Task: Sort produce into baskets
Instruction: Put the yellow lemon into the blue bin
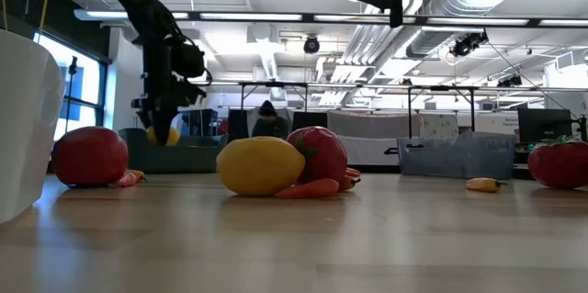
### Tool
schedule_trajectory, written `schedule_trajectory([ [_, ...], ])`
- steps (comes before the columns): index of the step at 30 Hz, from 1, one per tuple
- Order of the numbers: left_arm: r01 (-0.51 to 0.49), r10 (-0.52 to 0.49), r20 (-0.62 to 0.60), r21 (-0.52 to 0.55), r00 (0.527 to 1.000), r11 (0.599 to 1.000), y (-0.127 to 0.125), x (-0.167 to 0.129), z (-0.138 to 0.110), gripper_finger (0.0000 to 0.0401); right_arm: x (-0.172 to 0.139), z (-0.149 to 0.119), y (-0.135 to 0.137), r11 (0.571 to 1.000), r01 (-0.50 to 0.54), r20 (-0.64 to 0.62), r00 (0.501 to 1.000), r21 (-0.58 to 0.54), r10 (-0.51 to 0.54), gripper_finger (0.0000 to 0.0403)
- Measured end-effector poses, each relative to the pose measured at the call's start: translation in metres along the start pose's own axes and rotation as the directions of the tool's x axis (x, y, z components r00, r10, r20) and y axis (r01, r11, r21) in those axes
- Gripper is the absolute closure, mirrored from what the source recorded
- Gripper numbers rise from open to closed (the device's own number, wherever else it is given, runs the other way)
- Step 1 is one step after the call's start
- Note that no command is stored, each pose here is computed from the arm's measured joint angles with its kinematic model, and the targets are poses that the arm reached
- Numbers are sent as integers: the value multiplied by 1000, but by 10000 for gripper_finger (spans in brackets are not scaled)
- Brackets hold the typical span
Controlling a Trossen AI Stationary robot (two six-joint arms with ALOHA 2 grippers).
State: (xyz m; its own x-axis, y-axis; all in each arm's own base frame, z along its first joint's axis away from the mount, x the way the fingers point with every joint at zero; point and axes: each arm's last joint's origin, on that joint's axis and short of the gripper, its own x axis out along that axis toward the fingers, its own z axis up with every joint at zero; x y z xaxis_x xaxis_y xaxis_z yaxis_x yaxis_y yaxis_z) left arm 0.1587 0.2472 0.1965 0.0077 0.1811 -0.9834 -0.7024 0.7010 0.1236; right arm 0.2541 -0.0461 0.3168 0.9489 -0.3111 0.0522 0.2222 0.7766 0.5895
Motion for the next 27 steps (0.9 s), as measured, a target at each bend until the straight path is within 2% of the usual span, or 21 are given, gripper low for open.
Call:
schedule_trajectory([
  [9,-66,66,-33,5,997,998,1,6,1,185,0,-1,-1,1000,9,-10,1000,-7,-9,148],
  [16,-72,71,-36,-27,997,997,1,6,1,157,0,-5,-4,998,30,-60,998,-62,-34,148],
  [22,-113,115,8,-101,993,988,1,-9,-2,168,-1,-10,-5,997,-4,-141,990,-78,-7,148],
  [27,-111,143,169,-187,975,976,-13,-42,-9,209,-2,-15,-8,993,-17,-208,978,-115,-8,148],
])
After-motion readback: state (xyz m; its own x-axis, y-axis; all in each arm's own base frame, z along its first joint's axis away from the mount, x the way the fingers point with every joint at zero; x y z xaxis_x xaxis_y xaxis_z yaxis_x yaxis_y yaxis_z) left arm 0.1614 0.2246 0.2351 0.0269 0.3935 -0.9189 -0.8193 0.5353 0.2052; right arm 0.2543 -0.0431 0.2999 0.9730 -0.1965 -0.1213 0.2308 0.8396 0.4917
